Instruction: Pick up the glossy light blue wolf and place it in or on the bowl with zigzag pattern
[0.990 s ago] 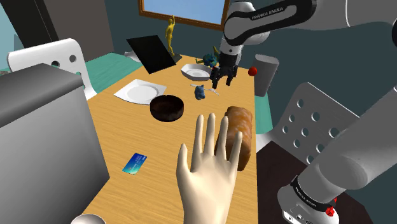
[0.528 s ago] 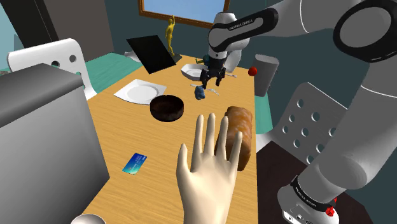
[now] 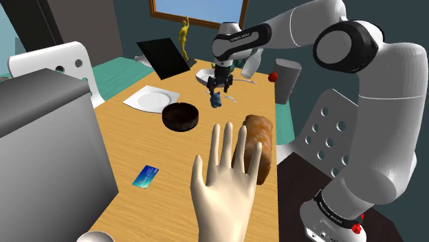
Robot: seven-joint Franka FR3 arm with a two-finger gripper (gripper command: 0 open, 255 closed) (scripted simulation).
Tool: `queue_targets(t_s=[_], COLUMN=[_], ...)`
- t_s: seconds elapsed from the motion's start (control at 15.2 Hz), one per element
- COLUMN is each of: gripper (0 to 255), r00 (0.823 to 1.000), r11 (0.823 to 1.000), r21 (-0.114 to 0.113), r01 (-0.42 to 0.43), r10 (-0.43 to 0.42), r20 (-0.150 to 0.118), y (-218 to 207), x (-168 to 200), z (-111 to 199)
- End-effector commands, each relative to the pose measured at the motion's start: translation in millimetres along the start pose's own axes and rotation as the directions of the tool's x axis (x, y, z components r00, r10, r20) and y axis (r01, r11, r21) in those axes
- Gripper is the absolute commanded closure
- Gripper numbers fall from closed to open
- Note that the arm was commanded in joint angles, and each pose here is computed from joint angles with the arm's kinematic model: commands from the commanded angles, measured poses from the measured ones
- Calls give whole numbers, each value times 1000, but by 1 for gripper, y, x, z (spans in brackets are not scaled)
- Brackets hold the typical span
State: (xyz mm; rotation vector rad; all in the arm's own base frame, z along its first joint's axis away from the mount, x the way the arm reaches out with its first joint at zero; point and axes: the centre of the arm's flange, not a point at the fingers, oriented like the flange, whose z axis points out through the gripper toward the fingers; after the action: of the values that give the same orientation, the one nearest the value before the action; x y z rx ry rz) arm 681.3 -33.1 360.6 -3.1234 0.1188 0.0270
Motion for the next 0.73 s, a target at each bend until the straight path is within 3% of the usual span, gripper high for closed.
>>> queue_targets(t_s=[0.0,0.33,0.66], gripper=[0,0,0], r00=[1000,1000,1000], r11=[1000,1000,1000], r21=[-1,-1,-1], r01=[-1,-1,-1], r10=[1,1,1], r20=[-1,-1,-1], y=[1,1,1], x=[3,3,3], z=[10,40,40])
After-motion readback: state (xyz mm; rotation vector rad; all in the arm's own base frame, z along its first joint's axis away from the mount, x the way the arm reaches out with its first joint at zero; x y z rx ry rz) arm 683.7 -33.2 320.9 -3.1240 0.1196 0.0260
